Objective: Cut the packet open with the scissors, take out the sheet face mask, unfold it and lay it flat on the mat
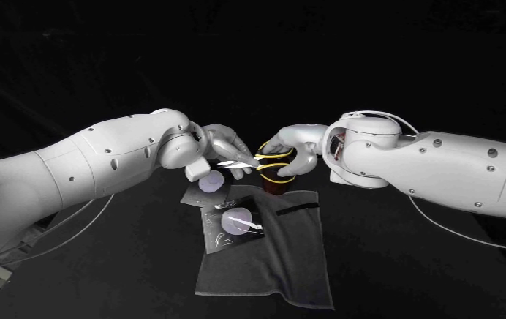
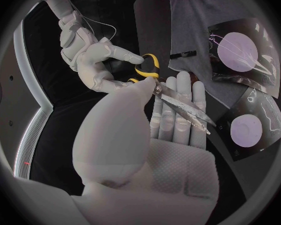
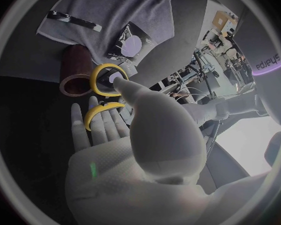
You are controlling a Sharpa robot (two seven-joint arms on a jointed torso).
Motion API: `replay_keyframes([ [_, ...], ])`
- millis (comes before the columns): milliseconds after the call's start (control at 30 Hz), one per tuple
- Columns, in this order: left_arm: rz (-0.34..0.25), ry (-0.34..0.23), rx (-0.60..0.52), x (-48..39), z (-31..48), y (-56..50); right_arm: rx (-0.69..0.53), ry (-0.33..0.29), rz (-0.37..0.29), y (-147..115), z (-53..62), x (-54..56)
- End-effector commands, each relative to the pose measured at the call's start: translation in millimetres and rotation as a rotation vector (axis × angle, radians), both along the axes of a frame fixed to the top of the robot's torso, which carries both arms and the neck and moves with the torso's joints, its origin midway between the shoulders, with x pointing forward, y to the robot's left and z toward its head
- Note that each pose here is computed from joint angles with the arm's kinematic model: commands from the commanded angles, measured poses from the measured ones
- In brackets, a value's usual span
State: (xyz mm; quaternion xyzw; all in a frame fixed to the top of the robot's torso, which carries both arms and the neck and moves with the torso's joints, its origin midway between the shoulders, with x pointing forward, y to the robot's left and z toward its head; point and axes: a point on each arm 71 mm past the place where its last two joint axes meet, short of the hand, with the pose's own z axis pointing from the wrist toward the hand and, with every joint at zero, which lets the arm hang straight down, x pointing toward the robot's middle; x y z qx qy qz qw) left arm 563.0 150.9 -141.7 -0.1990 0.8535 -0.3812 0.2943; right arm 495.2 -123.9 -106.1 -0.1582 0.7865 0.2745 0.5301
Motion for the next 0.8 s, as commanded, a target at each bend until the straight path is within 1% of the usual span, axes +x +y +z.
replay_keyframes([
  [33,0.024,0.034,0.064,-0.3,-10.1,8.8,0.035,0.090,-0.061,-6.0,6.8,3.7],
  [167,0.027,0.039,0.066,0.0,-10.6,10.0,-0.018,0.147,-0.052,-5.7,4.6,1.7],
  [267,0.029,0.041,0.068,0.2,-10.8,10.8,-0.033,0.164,-0.047,-5.6,4.2,1.0],
  [533,0.032,0.048,0.071,0.4,-11.4,12.1,0.106,0.103,-0.021,-2.9,14.3,3.3],
  [633,0.032,0.050,0.072,0.3,-11.6,12.2,0.121,0.097,-0.015,-2.0,15.4,3.4],
  [800,0.032,0.054,0.074,0.1,-11.9,12.8,0.108,0.091,-0.019,-2.4,15.2,4.0],
])
